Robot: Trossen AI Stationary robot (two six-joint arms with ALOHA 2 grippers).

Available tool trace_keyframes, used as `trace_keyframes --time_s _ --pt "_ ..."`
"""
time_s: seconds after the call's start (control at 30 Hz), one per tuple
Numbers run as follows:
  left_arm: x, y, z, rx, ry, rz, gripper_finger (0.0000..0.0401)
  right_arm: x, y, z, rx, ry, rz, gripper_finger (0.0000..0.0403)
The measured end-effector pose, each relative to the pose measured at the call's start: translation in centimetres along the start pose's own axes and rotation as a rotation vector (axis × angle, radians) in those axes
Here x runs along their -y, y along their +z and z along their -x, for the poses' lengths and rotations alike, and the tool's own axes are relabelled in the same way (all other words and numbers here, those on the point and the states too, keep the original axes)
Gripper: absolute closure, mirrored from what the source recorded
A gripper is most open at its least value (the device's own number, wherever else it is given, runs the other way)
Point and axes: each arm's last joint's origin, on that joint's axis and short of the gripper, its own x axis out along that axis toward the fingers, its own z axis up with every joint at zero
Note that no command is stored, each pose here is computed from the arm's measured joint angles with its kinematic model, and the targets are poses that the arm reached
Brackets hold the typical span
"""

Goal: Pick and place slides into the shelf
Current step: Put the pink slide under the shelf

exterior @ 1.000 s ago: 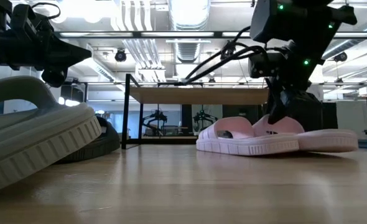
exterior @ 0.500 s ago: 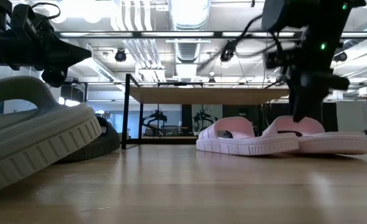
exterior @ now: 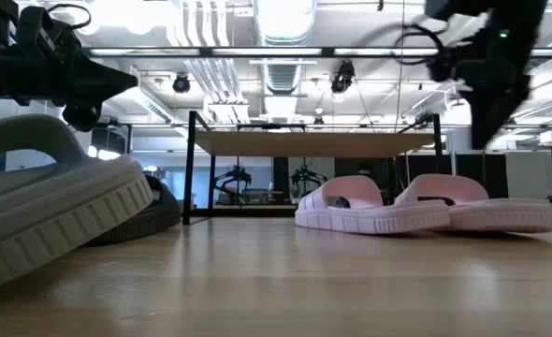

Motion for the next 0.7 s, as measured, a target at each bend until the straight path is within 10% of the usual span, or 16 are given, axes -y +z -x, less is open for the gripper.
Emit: trace_keyframes --time_s 0.7 --pt "0.0 0.0 0.0 0.001 0.0 0.0 0.0401 -0.5 -1.9 -5.0 -0.075 -0.004 -0.063 0.0374"
